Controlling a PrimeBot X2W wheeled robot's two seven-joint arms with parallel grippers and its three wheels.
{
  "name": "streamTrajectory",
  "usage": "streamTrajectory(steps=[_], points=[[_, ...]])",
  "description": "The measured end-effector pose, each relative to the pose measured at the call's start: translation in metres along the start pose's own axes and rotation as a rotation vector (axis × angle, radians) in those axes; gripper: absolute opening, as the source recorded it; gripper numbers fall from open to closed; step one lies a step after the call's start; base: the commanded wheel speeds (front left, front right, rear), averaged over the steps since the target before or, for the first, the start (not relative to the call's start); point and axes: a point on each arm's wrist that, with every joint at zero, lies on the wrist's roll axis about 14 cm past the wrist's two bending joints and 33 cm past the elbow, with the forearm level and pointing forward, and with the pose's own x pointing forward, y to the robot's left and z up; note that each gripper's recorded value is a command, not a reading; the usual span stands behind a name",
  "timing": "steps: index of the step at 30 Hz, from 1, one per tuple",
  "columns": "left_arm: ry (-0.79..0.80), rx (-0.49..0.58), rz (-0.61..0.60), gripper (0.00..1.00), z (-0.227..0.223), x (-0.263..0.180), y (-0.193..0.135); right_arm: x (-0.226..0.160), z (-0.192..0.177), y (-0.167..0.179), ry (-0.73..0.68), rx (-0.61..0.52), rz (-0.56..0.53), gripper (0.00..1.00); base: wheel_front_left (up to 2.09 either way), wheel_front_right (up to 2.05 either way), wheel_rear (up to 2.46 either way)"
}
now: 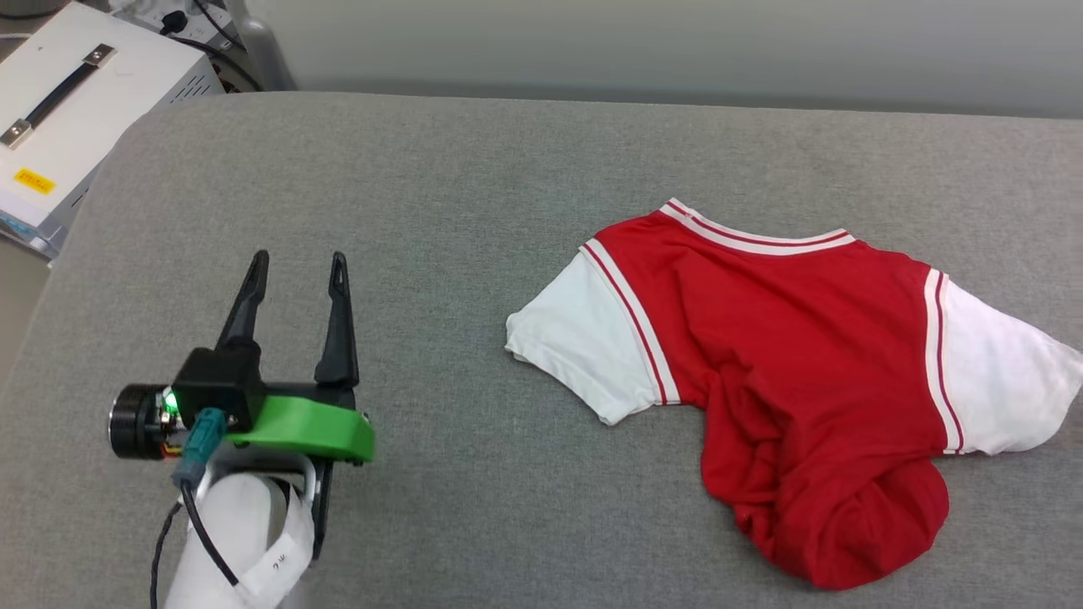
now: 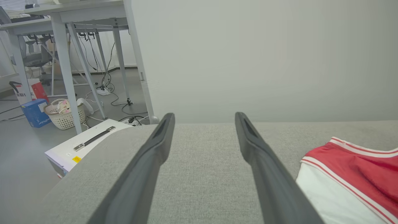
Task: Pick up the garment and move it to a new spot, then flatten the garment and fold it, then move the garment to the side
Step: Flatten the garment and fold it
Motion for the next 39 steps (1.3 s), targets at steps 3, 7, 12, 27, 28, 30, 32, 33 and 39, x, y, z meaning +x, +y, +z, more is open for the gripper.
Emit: streamTrajectory(steps=[3, 7, 12, 27, 28, 30, 32, 33, 39], points=[[-0.043, 0.016, -0.052, 1.0, 0.014, 0.017, -0.005, 0.001, 0.035, 0.013, -0.155, -0.012, -0.006, 1.0, 0.0, 0.0, 0.0], [-0.065, 0.058, -0.111, 1.0, 0.022, 0.039, -0.009, -0.014, 0.056, 0.038, -0.302, -0.018, -0.017, 1.0, 0.0, 0.0, 0.0], [-0.111, 0.104, -0.194, 1.0, 0.04, 0.071, -0.025, -0.038, 0.06, 0.079, -0.397, 0.015, -0.019, 1.0, 0.0, 0.0, 0.0], [0.553, 0.111, -0.546, 1.0, -0.032, 0.089, -0.103, -0.059, 0.029, 0.098, -0.339, 0.067, -0.041, 1.0, 0.0, 0.0, 0.0], [0.618, 0.111, -0.571, 1.0, -0.039, 0.084, -0.107, -0.059, 0.028, 0.099, -0.334, 0.067, -0.041, 1.0, 0.0, 0.0, 0.0], [0.747, 0.148, -0.62, 1.0, -0.056, 0.072, -0.113, -0.057, 0.023, 0.1, -0.321, 0.064, -0.037, 1.0, 0.0, 0.0, 0.0], [0.857, 0.167, -0.658, 1.0, -0.069, 0.061, -0.116, -0.056, 0.019, 0.101, -0.309, 0.064, -0.035, 1.0, 0.0, 0.0, 0.0], [0.91, 0.167, -0.678, 1.0, -0.076, 0.055, -0.118, -0.055, 0.017, 0.101, -0.303, 0.064, -0.034, 1.0, 0.0, 0.0, 0.0], [1.105, 0.258, -0.752, 1.0, -0.107, 0.038, -0.123, -0.046, 0.01, 0.105, -0.283, 0.066, -0.022, 1.0, 0.0, 0.0, 0.0]])
